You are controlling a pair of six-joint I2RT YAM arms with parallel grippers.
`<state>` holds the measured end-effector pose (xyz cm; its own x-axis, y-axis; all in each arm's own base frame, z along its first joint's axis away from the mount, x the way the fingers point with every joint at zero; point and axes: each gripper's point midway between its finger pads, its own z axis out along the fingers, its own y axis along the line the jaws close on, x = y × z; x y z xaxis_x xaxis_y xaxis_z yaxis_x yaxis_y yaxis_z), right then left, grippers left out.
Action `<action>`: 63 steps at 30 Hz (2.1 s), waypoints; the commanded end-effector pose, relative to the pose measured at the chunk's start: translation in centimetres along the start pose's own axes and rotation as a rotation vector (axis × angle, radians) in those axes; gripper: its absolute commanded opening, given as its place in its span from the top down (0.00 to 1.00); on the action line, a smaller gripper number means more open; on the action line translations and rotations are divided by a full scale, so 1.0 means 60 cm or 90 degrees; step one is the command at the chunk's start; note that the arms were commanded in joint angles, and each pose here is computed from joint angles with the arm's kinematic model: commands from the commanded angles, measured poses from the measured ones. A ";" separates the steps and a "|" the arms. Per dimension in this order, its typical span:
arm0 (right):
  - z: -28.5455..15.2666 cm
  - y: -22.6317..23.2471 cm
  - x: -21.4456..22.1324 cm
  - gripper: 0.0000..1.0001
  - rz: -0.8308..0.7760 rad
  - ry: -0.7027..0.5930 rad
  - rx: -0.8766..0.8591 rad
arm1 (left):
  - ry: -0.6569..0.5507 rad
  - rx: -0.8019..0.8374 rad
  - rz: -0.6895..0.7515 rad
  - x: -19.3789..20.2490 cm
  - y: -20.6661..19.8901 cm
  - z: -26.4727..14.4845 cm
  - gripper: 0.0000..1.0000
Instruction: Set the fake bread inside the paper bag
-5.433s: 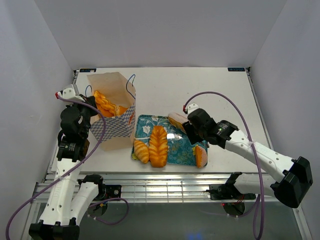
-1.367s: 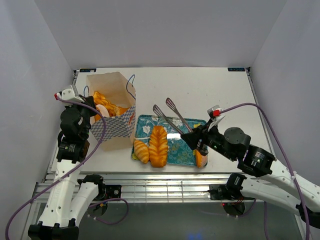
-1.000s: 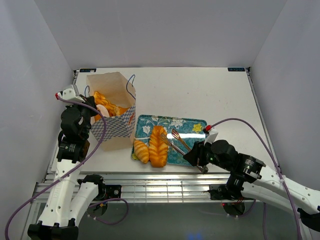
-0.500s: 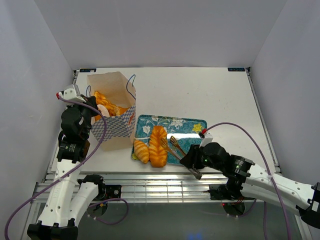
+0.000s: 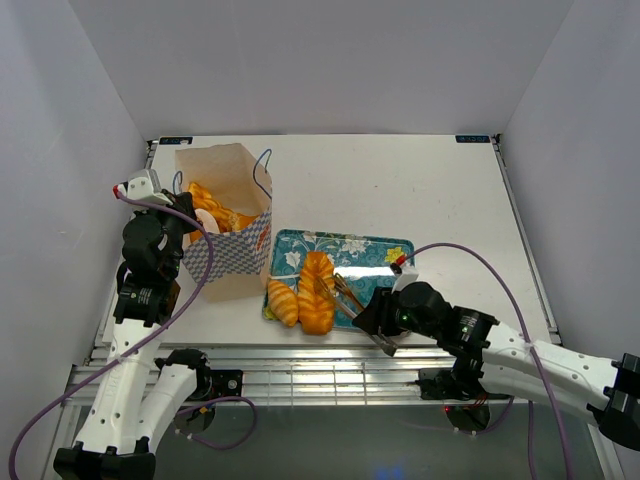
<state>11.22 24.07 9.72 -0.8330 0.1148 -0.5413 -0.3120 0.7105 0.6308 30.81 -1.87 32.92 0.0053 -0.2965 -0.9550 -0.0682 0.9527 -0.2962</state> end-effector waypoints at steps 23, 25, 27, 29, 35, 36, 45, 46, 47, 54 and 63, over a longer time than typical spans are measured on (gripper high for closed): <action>-0.065 0.099 -0.147 0.92 0.020 -0.180 -0.055 | -0.004 0.022 0.003 0.000 -0.012 -0.010 1.00; -0.080 0.107 -0.163 0.92 0.017 -0.202 -0.059 | -0.003 0.022 0.003 0.000 -0.012 -0.010 1.00; -0.103 0.118 -0.191 0.92 0.017 -0.241 -0.062 | -0.005 0.021 0.003 -0.001 -0.011 -0.010 1.00; -0.118 0.128 -0.210 0.92 0.004 -0.267 -0.066 | -0.005 0.022 0.003 -0.001 -0.012 -0.010 1.00; -0.173 0.203 -0.276 0.92 -0.089 -0.332 -0.123 | -0.004 0.019 0.003 0.000 -0.010 -0.010 1.00; -0.182 0.222 -0.284 0.92 -0.105 -0.337 -0.147 | -0.003 0.019 0.003 0.001 -0.010 -0.010 1.00; -0.233 0.405 -0.331 0.92 -0.241 -0.325 -0.343 | -0.010 0.010 0.002 -0.005 -0.006 -0.013 1.00; -0.224 0.414 -0.332 0.92 -0.246 -0.320 -0.349 | -0.012 0.010 0.001 -0.006 -0.006 -0.014 1.00; -0.235 0.430 -0.342 0.92 -0.247 -0.338 -0.368 | -0.014 0.009 0.002 -0.007 -0.005 -0.014 1.00; -0.251 0.514 -0.397 0.92 -0.263 -0.416 -0.451 | -0.015 0.006 0.002 -0.007 -0.004 -0.015 1.00; -0.124 0.522 -0.467 0.92 -0.224 -0.461 -0.332 | -0.024 -0.005 0.005 -0.013 0.002 -0.018 1.00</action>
<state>19.62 38.32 43.67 -0.3421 0.3368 -0.8772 -0.7987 0.3875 0.4602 30.06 -1.69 33.66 0.0343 -0.2926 -0.9556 -0.0732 0.9529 -0.2944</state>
